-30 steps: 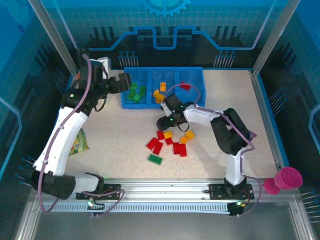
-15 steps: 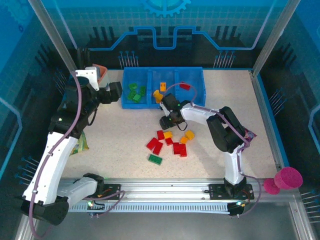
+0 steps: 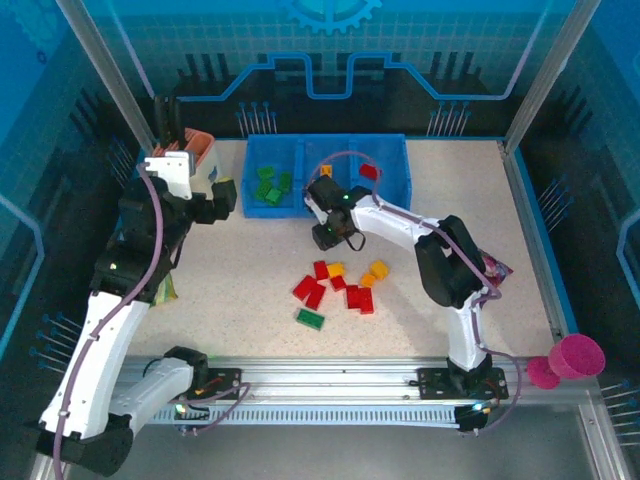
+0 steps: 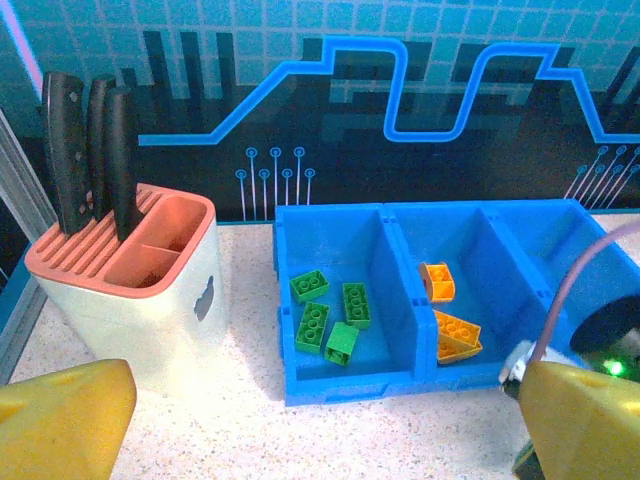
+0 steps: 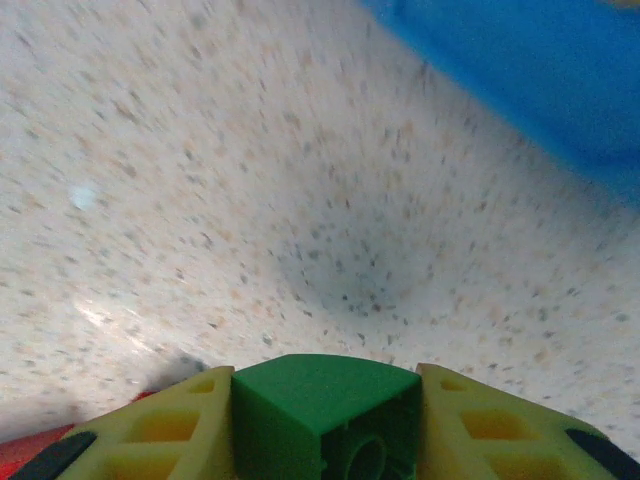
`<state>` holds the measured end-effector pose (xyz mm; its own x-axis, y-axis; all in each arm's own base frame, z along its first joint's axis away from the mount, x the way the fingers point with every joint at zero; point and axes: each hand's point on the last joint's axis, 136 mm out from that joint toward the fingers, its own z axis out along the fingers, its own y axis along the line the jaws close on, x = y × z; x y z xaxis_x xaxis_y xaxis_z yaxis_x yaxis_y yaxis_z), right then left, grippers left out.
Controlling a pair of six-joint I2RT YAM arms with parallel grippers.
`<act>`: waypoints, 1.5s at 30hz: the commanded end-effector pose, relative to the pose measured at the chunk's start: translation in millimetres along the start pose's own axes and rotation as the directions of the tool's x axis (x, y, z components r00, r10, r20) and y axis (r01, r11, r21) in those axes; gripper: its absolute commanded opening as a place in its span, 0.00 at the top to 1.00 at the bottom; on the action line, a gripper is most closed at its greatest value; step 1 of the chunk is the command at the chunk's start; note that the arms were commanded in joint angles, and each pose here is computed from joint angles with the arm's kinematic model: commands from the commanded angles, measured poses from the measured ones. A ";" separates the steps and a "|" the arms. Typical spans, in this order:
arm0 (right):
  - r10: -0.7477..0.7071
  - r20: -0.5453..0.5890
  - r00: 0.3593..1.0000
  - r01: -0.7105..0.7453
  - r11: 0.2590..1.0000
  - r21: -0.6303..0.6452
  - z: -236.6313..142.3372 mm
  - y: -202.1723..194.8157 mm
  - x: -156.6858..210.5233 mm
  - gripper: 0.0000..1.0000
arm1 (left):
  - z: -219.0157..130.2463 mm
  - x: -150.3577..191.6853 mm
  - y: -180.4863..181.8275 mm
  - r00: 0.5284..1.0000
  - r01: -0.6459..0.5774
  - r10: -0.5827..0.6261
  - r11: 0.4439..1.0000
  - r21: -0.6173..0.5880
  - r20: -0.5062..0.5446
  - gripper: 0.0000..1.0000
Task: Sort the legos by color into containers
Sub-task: Pick up the lego from the center of the table, then place the lego in the container.
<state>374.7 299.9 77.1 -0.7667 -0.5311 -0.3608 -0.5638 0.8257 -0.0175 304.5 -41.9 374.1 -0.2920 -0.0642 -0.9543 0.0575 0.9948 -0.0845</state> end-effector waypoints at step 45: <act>-0.539 0.576 0.615 0.405 0.842 0.357 -141.5 55.9 -203.7 0.00 | -2.1 -4.2 -1.6 0.999 -0.048 0.048 0.999 0.018 0.018 0.01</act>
<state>477.7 432.7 164.1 -0.1011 -0.7701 -0.6299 -0.7589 0.4691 -0.4517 304.1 -48.4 356.6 -0.3314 -0.0181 -0.9433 0.1032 0.9931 -0.0553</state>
